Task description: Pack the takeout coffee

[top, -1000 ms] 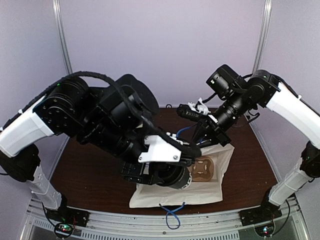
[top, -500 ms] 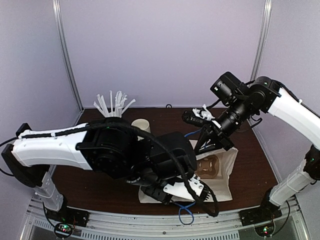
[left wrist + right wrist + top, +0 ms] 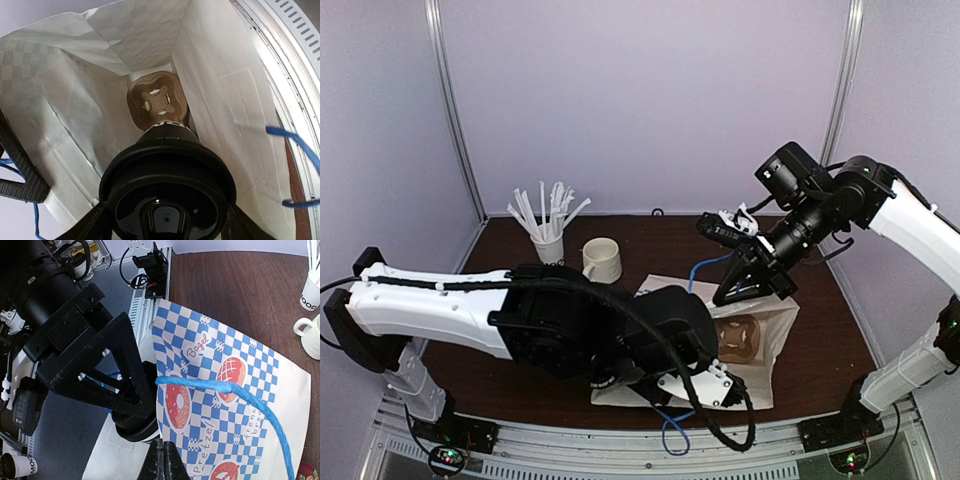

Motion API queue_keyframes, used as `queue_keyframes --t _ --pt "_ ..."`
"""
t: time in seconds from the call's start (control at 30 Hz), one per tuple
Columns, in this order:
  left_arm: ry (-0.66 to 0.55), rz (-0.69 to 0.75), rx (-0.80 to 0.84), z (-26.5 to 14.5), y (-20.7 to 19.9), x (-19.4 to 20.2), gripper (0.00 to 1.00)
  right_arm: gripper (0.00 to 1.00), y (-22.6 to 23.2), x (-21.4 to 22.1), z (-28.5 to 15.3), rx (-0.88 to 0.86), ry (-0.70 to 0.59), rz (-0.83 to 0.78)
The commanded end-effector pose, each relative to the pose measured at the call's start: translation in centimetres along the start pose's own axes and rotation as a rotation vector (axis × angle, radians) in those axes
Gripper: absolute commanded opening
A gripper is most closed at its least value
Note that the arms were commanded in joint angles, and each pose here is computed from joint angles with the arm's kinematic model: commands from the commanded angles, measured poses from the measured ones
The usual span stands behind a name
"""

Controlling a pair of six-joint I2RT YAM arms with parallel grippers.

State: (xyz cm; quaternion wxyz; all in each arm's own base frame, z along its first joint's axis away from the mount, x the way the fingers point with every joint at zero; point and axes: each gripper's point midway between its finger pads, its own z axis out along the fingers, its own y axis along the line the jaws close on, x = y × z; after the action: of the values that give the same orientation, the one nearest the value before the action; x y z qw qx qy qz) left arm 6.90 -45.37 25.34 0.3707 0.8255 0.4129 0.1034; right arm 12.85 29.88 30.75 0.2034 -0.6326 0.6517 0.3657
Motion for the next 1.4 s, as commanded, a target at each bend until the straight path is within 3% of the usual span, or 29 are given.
queue_keyframes --t 0.0,0.37,0.87,1.07,1.37 --pt "-0.043 -0.002 -0.094 -0.8 1.7 -0.4 0.65 0.00 1.2 -1.1 -0.7 -0.050 -0.054 -0.013" --pt "0.025 0.090 -0.107 2.5 0.6 -0.7 0.64 0.00 2.1 -1.2 -0.8 -0.099 -0.085 -0.014" --pt "0.190 0.144 -0.050 6.1 -2.6 2.8 0.64 0.00 3.3 -0.7 -0.3 -0.180 -0.100 0.010" --pt "0.209 0.094 -0.075 6.1 -2.3 3.9 0.63 0.00 4.1 -0.1 0.0 -0.240 -0.085 0.002" --pt "0.231 0.063 -0.116 6.1 -1.4 4.8 0.64 0.55 3.8 1.0 0.0 -0.200 -0.039 -0.015"
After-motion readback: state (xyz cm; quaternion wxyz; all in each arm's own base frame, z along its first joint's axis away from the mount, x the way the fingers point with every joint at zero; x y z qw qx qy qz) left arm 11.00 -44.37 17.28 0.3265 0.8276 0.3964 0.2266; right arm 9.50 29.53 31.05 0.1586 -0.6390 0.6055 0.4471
